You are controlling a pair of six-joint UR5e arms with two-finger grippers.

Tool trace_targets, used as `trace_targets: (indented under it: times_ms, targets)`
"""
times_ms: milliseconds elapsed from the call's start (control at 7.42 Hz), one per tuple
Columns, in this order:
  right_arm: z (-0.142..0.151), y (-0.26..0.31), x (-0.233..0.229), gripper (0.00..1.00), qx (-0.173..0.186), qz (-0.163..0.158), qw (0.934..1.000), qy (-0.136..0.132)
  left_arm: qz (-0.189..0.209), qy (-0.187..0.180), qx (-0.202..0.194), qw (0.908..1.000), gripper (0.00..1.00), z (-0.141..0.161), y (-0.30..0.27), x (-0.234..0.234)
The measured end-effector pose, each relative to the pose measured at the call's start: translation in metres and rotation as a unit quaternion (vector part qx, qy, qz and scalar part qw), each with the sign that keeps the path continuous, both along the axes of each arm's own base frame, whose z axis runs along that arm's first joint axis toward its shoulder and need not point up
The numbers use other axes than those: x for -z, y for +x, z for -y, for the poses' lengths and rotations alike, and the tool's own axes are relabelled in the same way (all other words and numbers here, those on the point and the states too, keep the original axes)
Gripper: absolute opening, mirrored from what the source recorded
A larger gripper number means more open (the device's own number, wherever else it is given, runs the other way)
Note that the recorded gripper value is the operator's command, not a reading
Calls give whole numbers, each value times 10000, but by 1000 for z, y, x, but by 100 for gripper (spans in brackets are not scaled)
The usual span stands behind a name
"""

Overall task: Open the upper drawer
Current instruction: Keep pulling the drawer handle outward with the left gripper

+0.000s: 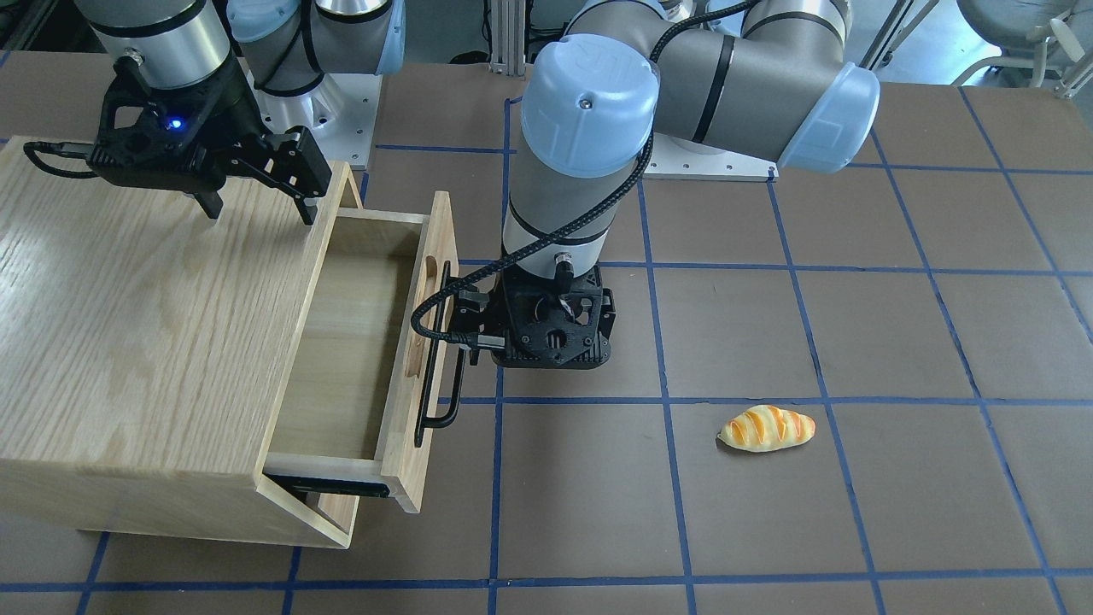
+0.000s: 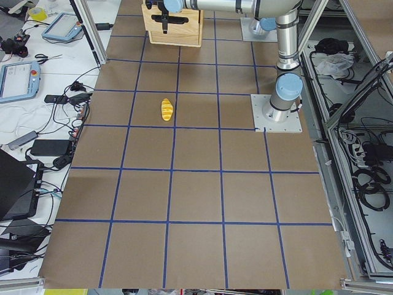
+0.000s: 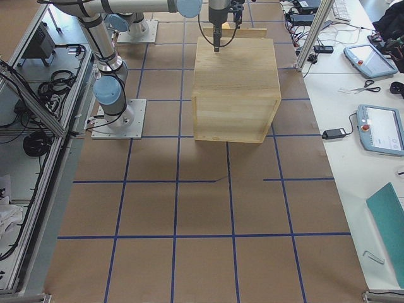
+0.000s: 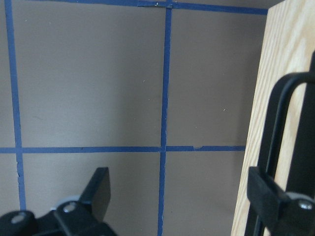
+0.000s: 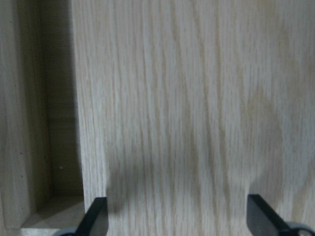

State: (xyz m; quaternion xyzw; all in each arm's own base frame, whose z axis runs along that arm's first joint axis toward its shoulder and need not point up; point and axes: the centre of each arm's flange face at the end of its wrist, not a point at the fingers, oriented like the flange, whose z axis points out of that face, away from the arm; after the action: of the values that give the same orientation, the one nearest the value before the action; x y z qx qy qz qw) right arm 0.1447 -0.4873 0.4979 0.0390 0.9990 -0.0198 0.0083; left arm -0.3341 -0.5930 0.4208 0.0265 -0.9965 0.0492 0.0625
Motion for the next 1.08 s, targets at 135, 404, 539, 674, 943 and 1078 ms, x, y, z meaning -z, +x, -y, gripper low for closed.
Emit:
trace_targets:
  times_ms: [135, 404, 539, 674, 943, 1078]
  targets:
    - [0, 0, 0, 100, 0, -1, 10000, 0, -72, 29, -36, 10000, 100, 0, -2, 0]
    - [0, 0, 0, 100, 1, -2, 10000, 0, -254, 115, -118, 9995, 100, -1, -7, 2]
    - [0, 0, 0, 100, 2, -2, 10000, 0, -287, 137, -128, 9994, 100, 0, -8, 4]
    - [0, 0, 0, 100, 3, -2, 10000, 0, -299, 147, -132, 9994, 100, 1, -9, 7]
    - [0, 0, 0, 100, 0, 3, 10000, 0, -300, 166, -132, 9993, 100, 3, -10, 11]
    - [0, 0, 0, 100, 0, 3, 10000, 0, -292, 172, -126, 9993, 100, 3, -10, 13]
